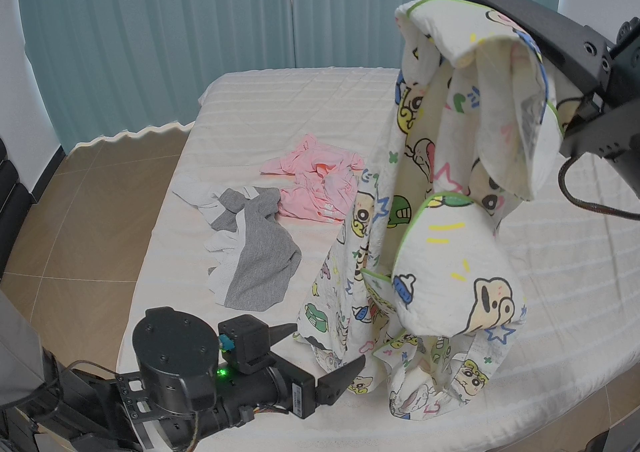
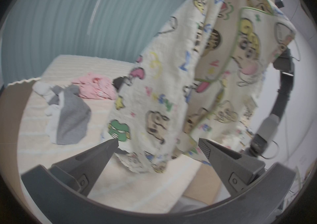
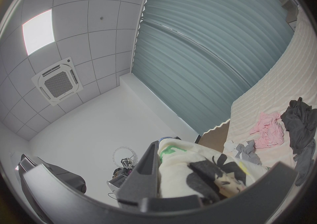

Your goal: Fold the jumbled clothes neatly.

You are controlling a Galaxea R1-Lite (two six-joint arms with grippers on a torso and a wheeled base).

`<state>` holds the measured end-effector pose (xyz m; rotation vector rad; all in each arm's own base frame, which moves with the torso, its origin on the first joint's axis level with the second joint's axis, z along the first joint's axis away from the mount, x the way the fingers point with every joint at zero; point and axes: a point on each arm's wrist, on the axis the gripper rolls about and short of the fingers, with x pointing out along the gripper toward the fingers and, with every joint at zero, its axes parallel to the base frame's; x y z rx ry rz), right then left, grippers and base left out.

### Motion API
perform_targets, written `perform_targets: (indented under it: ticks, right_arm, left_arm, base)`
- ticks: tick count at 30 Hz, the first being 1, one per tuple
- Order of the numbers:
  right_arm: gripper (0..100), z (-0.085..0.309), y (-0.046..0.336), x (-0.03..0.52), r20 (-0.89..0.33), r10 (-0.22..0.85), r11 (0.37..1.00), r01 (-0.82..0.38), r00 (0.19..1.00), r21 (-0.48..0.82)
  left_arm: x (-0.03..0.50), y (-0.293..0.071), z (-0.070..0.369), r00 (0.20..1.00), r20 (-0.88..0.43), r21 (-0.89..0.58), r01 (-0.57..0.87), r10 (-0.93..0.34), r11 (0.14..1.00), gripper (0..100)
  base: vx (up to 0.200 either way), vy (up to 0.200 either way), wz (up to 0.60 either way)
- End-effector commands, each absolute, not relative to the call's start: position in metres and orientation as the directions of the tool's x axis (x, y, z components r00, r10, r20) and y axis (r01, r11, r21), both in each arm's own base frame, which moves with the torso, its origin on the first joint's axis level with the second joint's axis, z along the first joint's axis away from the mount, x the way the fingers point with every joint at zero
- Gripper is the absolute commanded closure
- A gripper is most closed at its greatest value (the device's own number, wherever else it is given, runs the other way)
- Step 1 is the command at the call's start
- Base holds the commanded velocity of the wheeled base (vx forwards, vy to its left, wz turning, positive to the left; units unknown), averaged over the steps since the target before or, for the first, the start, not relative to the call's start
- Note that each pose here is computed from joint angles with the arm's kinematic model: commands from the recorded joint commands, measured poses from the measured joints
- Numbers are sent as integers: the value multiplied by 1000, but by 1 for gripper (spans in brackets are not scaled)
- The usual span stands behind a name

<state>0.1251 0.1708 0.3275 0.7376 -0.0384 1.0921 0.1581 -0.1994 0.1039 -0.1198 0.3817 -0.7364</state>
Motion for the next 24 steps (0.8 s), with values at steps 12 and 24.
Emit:
perform_targets:
  ticks: [12, 24]
  right_arm:
    - [100, 323, 171, 126, 363, 793, 257, -809, 489, 529]
    - [100, 324, 169, 128, 366, 787, 257, -803, 496, 538]
  left_arm:
    - [176, -256, 91, 809, -117, -252, 537, -576, 805, 0]
    - [181, -267, 75, 903, -135, -81, 401, -408, 913, 0]
  base:
    - [0, 0, 0]
    - [0, 0, 0]
